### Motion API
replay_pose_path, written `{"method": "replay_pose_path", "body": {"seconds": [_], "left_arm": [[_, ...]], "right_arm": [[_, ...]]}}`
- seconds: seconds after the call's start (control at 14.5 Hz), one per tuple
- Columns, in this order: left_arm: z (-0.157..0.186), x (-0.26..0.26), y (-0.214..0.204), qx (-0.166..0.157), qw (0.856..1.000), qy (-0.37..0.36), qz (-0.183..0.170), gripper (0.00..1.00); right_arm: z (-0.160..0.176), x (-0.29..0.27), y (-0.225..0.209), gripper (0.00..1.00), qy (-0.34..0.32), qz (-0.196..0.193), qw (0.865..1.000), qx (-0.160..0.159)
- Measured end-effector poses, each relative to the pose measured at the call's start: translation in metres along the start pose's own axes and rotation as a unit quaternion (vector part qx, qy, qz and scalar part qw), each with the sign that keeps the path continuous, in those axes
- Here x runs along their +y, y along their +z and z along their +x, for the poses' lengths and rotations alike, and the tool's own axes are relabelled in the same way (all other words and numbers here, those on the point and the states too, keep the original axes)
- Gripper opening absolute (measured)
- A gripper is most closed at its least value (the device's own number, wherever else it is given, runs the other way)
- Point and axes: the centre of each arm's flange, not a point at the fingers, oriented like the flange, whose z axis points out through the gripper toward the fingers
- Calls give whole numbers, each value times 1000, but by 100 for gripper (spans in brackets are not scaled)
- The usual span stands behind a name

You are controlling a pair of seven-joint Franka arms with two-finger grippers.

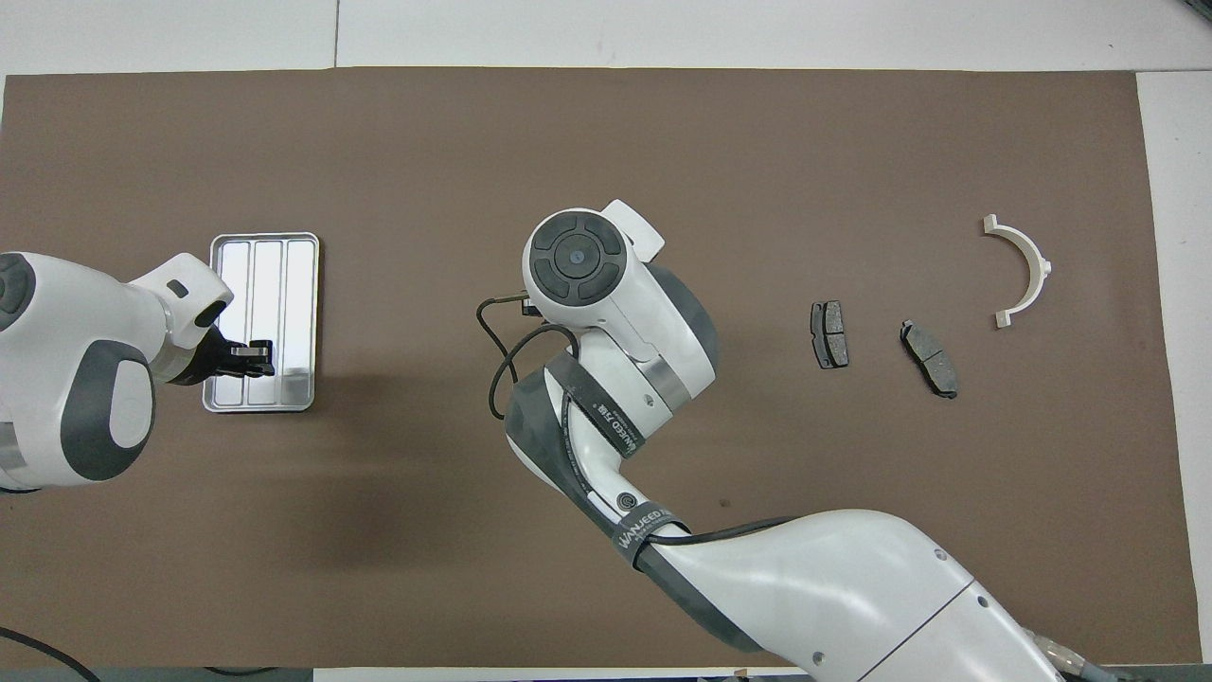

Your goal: Pick bearing gear from pile to tray

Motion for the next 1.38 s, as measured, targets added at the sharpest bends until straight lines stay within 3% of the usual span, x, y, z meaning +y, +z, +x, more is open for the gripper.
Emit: {"method": "replay_pose_path", "body": {"seconds": [0.35, 0.76, 1.04, 1.24, 1.31, 1.38], "left_arm": [[-1, 2, 17, 12, 1000, -4, 1, 34], [4, 2, 32, 17, 1000, -6, 3, 34], [5, 2, 38, 17, 1000, -9, 3, 34], [3, 3, 42, 14, 1000, -9, 3, 34], [2, 3, 44, 13, 1000, -9, 3, 34], [1, 3, 46, 12, 1000, -9, 3, 34]], "right_arm": [[-16, 10, 49, 24, -2, 4, 1000, 2], [-21, 12, 57, 24, -3, 4, 1000, 2], [-16, 18, 56, 60, 3, 4, 1000, 3], [5, 36, 27, 93, 22, 5, 1000, 13], [16, 49, 11, 100, 30, 6, 999, 18], [27, 65, -6, 100, 33, 7, 999, 25]]}}
